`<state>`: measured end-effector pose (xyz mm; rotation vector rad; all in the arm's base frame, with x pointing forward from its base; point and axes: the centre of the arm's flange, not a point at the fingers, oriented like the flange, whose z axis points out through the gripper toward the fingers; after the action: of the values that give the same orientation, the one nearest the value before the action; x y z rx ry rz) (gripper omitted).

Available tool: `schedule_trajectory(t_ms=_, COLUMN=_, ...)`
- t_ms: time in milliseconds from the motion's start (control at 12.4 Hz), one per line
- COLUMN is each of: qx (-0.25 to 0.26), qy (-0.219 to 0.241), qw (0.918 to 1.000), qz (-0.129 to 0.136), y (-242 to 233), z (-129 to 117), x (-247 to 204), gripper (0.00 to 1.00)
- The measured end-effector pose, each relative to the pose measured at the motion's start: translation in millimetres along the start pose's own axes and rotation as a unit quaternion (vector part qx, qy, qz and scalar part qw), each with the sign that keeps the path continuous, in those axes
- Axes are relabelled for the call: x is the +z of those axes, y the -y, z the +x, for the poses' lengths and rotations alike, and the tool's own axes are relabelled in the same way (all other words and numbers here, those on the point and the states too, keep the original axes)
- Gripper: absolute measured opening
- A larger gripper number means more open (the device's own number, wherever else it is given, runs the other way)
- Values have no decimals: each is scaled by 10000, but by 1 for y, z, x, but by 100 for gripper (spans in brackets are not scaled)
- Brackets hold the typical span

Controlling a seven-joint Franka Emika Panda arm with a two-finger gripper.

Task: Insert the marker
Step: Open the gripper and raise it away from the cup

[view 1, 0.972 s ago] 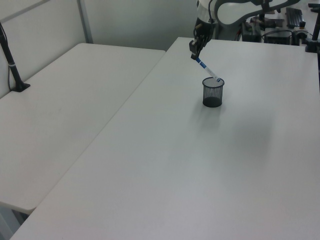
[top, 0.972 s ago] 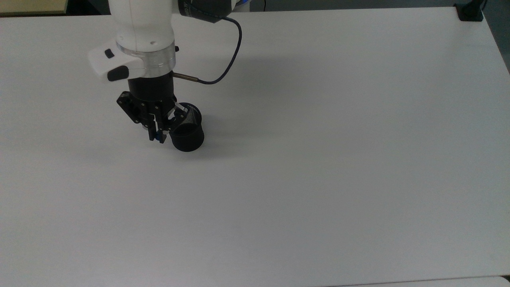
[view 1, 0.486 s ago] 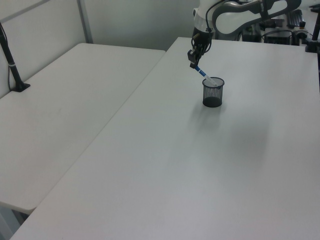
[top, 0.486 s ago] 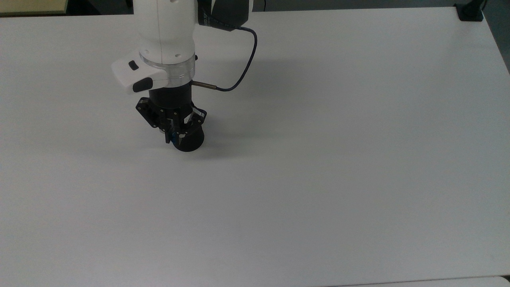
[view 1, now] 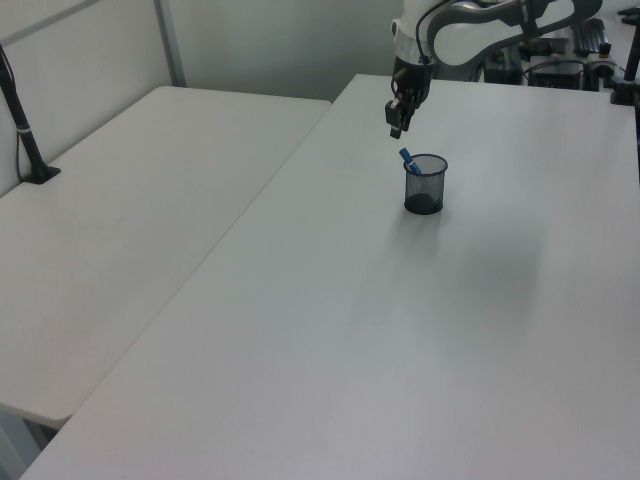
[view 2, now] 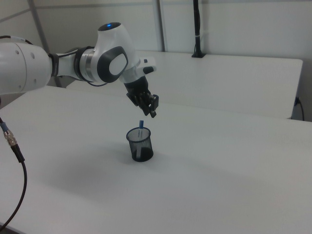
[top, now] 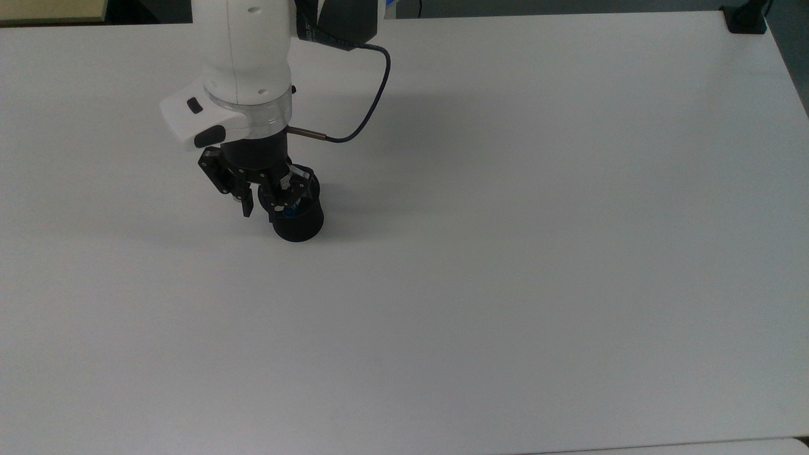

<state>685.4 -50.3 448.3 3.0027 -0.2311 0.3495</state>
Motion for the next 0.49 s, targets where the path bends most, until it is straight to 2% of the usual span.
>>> schedule_trajectory(t_ms=81, qx=2, qy=118, qw=9999, qz=-10, y=-2, z=-3, x=-1, gripper=38)
schedule_trajectory(t_ms=405, qx=-20, qy=576, qw=9983, qz=30, y=1, z=-18, x=-32, gripper=96)
schedule_trajectory(t_ms=486, qx=-76, qy=741, qw=9972, qz=52, y=9, z=-24, x=-41, gripper=100)
